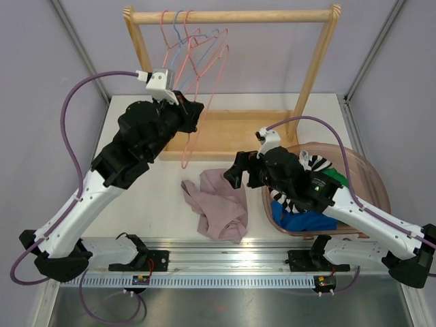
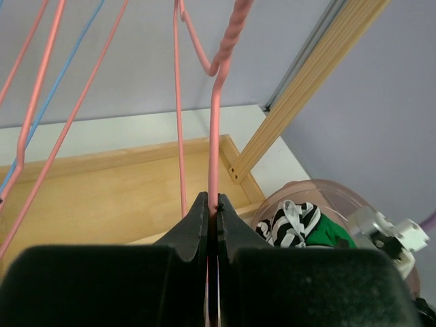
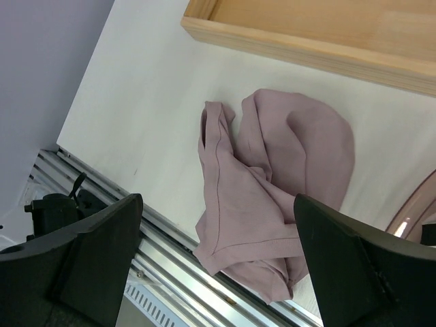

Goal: Remove the tank top from the hanger

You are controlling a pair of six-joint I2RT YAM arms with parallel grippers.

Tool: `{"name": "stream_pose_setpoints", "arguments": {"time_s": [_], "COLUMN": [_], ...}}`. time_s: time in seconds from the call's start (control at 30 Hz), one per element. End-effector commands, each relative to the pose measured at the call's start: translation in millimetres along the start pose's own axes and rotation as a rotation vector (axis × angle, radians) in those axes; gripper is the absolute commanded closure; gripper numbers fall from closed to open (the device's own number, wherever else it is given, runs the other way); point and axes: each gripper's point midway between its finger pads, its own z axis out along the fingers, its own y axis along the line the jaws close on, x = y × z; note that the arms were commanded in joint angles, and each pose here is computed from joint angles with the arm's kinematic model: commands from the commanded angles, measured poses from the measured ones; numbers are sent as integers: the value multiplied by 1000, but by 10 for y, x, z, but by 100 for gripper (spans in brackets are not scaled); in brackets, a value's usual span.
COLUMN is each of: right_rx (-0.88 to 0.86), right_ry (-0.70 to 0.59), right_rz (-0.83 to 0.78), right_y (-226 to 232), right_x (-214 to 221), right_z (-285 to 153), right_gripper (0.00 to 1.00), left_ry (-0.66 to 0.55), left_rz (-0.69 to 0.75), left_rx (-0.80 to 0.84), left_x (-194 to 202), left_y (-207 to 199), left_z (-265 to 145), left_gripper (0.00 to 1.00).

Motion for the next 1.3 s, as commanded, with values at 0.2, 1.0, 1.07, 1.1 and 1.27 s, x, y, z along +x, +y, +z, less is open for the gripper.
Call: {"name": "stream_pose_setpoints", "arguments": {"time_s": [0.2,1.0,1.07,1.1,1.27], "right_rx": [45,-14,-9,-5,48], "right_ry": [-45,144,164,174,233], "right_rz": [-5,1,-17,-26,-88], "right_y": [-170,-207,-221,-228,-316], "right_x": [8,688,746,770,910], "right_z": [-162,170,251,277,442], "right_gripper": [1,1,1,0,1], "left_ry": [35,99,95,86,41], "left_rz": [61,-6,-16,-17,-38], "left_rx": [-99,-94,-90,-83,15], "left_x": [-426,-456,-467,-499,-691], "left_y": [-49,299,284,269,42], "left_z": [435,1280,1190,1138,783], "left_gripper": [100,73,62,56,1]}}
